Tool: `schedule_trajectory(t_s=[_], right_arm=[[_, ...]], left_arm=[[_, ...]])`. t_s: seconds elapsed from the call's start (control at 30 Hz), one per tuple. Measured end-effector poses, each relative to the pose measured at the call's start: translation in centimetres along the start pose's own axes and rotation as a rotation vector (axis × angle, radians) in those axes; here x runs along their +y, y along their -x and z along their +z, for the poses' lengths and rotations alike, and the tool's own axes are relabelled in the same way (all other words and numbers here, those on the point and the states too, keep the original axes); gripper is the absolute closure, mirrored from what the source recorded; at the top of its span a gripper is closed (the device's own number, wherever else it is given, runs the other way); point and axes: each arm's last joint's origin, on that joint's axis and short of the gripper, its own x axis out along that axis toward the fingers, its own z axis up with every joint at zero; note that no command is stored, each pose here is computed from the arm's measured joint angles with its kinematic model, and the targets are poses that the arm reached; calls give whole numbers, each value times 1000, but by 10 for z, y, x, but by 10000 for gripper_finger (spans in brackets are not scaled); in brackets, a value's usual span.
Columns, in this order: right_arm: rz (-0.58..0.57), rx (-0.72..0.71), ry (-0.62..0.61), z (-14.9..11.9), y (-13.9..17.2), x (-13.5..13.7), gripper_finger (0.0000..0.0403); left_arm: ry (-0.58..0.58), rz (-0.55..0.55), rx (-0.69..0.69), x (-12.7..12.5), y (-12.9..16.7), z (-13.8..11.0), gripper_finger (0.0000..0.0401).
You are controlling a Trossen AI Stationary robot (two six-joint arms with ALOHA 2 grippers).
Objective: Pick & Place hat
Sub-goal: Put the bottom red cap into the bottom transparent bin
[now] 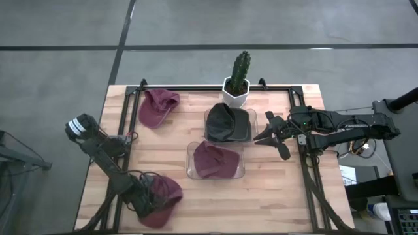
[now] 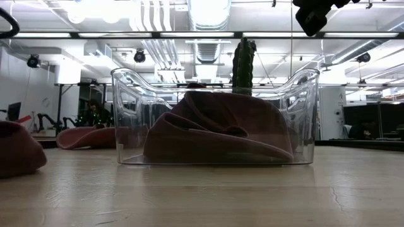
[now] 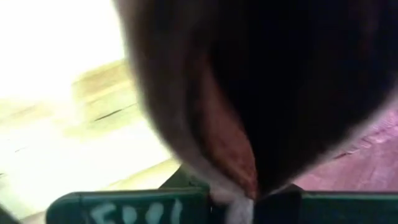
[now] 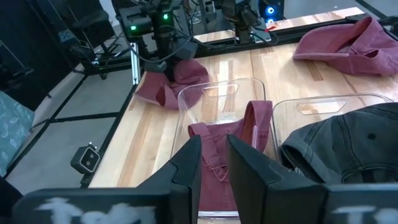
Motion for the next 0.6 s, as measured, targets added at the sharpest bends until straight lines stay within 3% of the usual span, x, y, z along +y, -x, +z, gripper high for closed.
schedule_trajectory(t_s=[0.17,0.37,0.5,0.6], right_arm=[[0,0,-2,0,0,0,339],[0,0,-3,0,0,0,338],[3,-5,-57,0,0,0,339],[12,-30,-122,3,-2,0,335]], left_arm=[[1,-31,-5,-5,9,-3,378],[1,-132,-38,-24,46,-16,380],[-10,-265,-156,-42,81,-24,380],[-33,-453,-351,-58,110,-27,380]])
